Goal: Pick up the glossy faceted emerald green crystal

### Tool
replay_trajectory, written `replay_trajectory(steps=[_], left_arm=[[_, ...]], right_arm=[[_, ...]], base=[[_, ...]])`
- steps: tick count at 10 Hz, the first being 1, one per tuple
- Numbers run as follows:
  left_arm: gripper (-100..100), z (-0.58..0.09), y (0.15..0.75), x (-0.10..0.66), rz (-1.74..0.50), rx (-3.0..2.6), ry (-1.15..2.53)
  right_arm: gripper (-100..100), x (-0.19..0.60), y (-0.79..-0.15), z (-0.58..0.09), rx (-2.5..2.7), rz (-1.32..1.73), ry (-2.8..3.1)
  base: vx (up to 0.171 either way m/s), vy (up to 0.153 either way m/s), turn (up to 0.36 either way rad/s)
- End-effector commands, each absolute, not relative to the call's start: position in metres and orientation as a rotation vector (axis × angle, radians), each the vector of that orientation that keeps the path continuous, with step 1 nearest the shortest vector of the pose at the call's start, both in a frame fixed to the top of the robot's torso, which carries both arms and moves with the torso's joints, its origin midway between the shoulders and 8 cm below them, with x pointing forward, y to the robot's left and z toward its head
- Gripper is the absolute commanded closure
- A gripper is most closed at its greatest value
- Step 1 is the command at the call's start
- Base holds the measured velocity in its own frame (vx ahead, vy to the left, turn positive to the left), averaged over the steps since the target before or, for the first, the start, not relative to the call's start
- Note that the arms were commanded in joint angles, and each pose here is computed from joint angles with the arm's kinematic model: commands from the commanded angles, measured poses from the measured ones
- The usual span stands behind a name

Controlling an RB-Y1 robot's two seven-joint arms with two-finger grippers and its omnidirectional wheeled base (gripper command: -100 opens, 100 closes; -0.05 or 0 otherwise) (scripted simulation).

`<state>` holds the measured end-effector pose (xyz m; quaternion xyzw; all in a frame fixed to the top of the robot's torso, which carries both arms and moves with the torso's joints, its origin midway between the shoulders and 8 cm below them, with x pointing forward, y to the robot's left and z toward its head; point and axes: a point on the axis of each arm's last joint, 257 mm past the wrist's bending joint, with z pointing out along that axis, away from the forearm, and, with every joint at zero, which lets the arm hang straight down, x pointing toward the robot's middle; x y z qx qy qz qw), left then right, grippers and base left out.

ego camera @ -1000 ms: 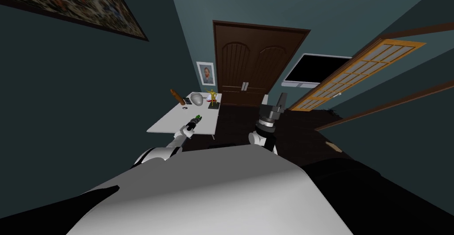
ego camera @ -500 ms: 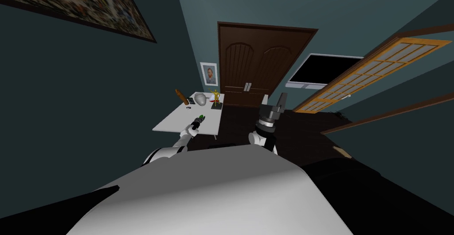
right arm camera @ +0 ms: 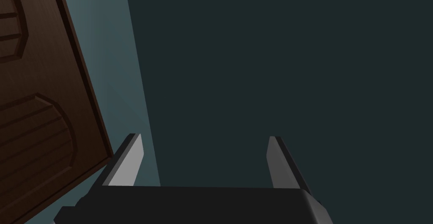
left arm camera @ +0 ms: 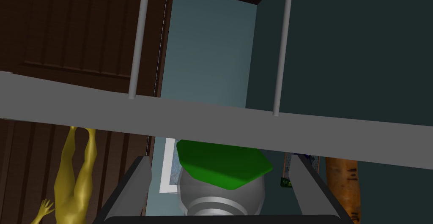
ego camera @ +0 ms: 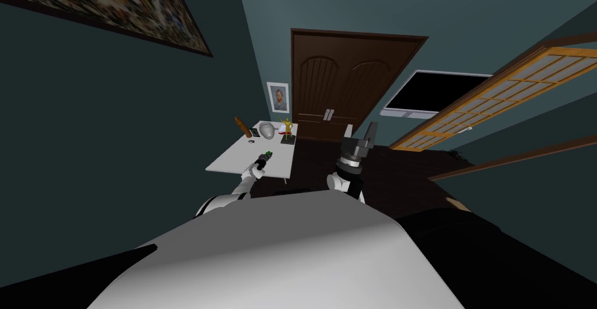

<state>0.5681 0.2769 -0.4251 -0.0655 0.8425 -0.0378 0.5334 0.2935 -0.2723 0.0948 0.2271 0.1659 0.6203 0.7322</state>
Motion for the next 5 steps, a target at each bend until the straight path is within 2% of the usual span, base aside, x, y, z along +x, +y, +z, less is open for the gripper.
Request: replay_trajectory(steps=[1,2,5], left_arm=[[-100,-0.4251,0.2769,0.5681,-0.090,-0.156,2.008],[100,-0.4251,0.2768,0.5681,-0.089,-0.156,2.009],[100,-0.4240,0.2760,0.5689,-0.091,-0.153,2.006]], right_arm=[[0,0.2935,-0.2723,0.0948,0.500,1.365,0.365],[0,0.2935,-0.2723,0.0948,0.500,1.365,0.365],[0,0.2935,-0.2723,0.0948,0.500,1.365,0.365]], base=[[0.008,0.018,0.001],[0.000,0.000,0.000],[0.000,0.000,0.000]])
